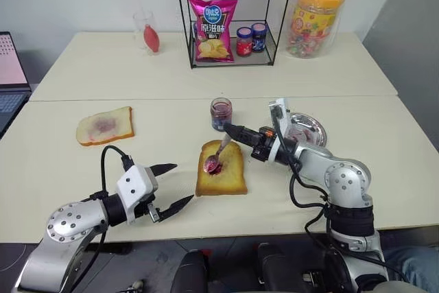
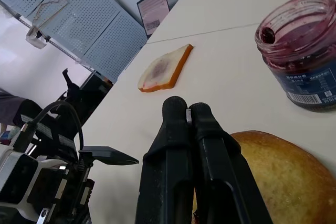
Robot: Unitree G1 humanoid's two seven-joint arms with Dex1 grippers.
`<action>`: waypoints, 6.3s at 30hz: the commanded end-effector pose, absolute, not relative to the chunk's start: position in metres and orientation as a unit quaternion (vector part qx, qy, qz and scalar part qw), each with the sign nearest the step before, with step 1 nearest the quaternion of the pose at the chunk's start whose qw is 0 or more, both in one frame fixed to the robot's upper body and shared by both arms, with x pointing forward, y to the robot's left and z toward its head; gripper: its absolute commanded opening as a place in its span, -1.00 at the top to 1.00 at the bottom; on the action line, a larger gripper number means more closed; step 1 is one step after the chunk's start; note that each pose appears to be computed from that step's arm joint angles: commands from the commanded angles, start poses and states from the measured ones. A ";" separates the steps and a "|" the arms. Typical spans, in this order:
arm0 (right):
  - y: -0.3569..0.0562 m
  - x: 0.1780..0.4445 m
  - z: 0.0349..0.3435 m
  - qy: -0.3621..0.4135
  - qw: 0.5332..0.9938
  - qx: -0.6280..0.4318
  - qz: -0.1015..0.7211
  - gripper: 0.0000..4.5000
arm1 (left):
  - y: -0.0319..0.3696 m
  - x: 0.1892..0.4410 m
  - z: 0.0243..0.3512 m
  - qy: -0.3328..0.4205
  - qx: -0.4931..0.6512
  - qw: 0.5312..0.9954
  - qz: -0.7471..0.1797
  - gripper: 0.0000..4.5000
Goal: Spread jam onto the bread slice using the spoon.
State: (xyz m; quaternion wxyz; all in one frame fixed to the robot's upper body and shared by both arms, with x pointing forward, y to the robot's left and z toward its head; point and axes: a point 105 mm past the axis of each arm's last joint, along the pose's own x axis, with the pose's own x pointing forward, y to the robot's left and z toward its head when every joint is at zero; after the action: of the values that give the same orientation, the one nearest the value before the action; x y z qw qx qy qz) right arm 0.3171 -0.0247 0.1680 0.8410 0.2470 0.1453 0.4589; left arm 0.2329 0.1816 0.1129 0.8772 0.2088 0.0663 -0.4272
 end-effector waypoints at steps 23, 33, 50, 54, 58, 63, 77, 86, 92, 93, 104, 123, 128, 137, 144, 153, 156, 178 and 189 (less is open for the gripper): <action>-0.079 0.370 0.154 0.130 0.876 0.341 0.316 0.98 | 0.168 0.241 0.128 0.029 0.214 0.874 -0.436 -1.00; -0.065 0.336 0.165 0.150 0.836 0.337 0.406 0.98 | 0.170 0.240 0.124 0.033 0.212 0.875 -0.434 -1.00; -0.079 0.356 0.138 0.167 0.878 0.309 0.325 0.98 | 0.170 0.238 0.119 0.035 0.211 0.873 -0.438 -1.00; -0.090 0.361 0.148 0.151 0.881 0.314 0.319 0.98 | 0.169 0.238 0.119 0.034 0.211 0.873 -0.438 -1.00; -0.083 0.350 0.164 0.140 0.863 0.328 0.358 0.98 | 0.168 0.239 0.120 0.032 0.210 0.873 -0.440 -1.00; -0.069 0.331 0.175 0.144 0.832 0.340 0.414 0.98 | 0.168 0.238 0.121 0.032 0.210 0.873 -0.440 -1.00; -0.049 0.318 0.138 0.203 0.832 0.317 0.407 0.98 | 0.166 0.238 0.121 0.032 0.210 0.871 -0.443 -1.00; -0.073 0.336 0.127 0.201 0.858 0.321 0.347 0.98 | 0.166 0.238 0.120 0.032 0.211 0.870 -0.444 -1.00; -0.095 0.350 0.122 0.201 0.871 0.333 0.300 0.98 | 0.164 0.239 0.120 0.029 0.210 0.870 -0.446 -1.00; -0.096 0.351 0.124 0.198 0.871 0.334 0.300 0.98 | 0.164 0.239 0.120 0.029 0.210 0.869 -0.447 -1.00; -0.068 0.331 0.173 0.154 0.840 0.352 0.383 0.98 | 0.163 0.242 0.122 0.022 0.207 0.873 -0.441 -1.00; -0.071 0.332 0.153 0.167 0.862 0.302 0.372 0.98 | 0.161 0.248 0.128 0.014 0.203 0.876 -0.438 -1.00; -0.072 0.320 0.182 0.119 0.843 0.316 0.418 0.98 | 0.155 0.254 0.146 -0.016 0.208 0.875 -0.436 -1.00; -0.106 0.328 0.211 0.050 0.863 0.336 0.375 0.98 | 0.127 0.246 0.175 -0.015 0.202 0.830 -0.519 -1.00; -0.180 0.339 0.219 -0.003 0.909 0.333 0.251 0.98 | 0.087 0.249 0.192 -0.022 0.208 0.794 -0.570 -1.00; -0.253 0.335 0.171 0.011 0.932 0.341 0.121 0.98 | 0.035 0.266 0.187 -0.044 0.209 0.768 -0.603 -1.00; -0.261 0.337 0.165 0.006 0.933 0.346 0.104 0.98 | 0.028 0.272 0.186 -0.047 0.209 0.771 -0.599 -1.00; -0.254 0.347 0.142 0.032 0.968 0.223 0.106 0.10 | 0.013 0.292 0.194 -0.073 0.208 0.788 -0.575 -1.00; -0.269 0.348 0.147 -0.002 0.989 0.134 0.055 -0.43 | 0.007 0.293 0.197 -0.083 0.201 0.786 -0.579 -1.00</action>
State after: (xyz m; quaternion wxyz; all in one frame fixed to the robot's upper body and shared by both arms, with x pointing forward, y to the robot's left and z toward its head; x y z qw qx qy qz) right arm 0.3497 -0.2576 0.1280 0.9829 0.1626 0.0427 0.0746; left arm 0.2939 0.0089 0.1841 0.7878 0.1973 -0.0548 -0.5810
